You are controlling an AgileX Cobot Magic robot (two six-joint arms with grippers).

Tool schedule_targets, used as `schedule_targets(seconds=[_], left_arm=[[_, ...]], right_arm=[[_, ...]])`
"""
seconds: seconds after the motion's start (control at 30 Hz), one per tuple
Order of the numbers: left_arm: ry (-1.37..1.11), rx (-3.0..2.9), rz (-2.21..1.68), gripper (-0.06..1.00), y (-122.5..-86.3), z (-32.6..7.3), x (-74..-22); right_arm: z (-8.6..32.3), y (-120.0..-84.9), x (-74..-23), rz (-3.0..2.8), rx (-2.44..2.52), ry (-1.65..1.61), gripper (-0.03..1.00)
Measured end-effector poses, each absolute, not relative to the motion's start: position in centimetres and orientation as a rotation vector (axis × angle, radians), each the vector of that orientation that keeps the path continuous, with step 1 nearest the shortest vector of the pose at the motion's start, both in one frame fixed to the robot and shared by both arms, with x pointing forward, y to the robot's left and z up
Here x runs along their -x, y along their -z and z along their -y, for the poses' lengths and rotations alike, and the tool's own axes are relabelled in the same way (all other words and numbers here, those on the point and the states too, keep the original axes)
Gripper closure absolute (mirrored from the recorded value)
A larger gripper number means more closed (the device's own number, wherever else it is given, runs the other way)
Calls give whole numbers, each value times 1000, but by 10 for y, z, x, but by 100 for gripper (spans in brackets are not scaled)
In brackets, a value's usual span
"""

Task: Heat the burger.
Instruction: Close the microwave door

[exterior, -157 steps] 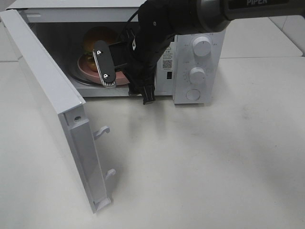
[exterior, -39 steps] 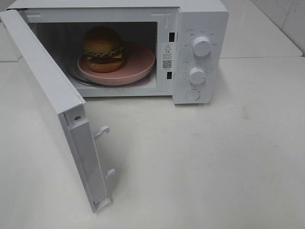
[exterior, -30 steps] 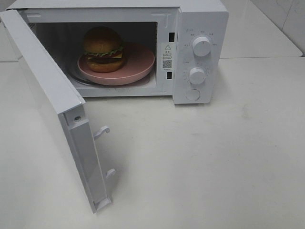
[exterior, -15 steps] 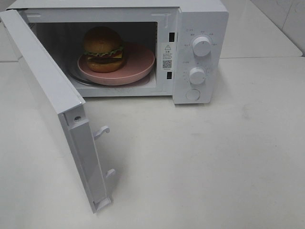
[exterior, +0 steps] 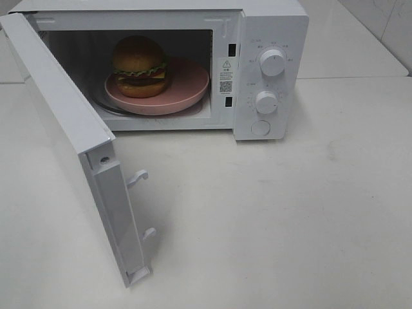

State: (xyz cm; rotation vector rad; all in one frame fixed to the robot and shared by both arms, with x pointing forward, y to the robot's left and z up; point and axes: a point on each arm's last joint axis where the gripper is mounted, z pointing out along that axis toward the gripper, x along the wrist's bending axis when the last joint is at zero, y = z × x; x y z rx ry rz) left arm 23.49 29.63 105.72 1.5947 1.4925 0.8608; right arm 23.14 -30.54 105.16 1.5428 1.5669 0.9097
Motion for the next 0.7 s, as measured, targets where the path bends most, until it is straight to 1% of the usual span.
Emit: schedule_targets(seconds=[0.7], left_arm=[[-863, -1592, -1490, 7, -1058, -296, -235]], right_arm=[[305, -1052, -231, -1567, -1543, -910, 22]])
